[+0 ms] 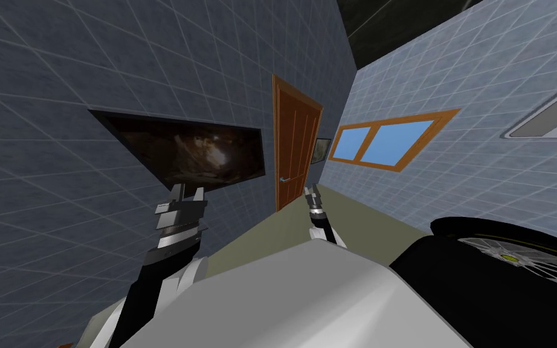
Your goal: Pull the door open
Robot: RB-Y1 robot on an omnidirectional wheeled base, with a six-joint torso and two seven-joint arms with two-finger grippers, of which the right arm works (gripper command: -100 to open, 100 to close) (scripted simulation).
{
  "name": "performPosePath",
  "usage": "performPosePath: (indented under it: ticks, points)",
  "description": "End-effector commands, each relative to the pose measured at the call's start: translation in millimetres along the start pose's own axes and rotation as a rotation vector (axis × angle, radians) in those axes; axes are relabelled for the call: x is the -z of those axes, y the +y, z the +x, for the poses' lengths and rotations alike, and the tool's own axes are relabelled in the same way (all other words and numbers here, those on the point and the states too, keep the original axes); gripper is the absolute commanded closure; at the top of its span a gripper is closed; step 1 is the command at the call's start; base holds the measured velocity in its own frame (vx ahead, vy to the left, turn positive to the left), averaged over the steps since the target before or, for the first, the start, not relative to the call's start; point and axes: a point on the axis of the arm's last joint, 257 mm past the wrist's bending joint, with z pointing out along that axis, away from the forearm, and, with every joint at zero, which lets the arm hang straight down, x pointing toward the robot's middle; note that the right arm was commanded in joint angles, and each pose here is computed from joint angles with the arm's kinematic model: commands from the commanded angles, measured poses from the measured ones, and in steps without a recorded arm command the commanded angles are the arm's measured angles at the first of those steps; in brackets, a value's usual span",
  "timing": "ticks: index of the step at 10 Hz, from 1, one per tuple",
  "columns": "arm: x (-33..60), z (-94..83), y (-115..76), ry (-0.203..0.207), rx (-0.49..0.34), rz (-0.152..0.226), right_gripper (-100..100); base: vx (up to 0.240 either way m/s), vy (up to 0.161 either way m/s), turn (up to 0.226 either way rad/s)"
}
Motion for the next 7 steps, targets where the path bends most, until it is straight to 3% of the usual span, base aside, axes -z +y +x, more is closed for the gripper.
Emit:
performPosePath:
  ticks: [1, 7]
  points:
    - [4.6, 0.8, -15.2, 0.008, -0.007, 0.026, -100, 0.05, -0.028, 0.076]
    - [21.1, 0.3, -61.1, 0.033, -0.029, 0.11, -100, 0.067, -0.048, 0.101]
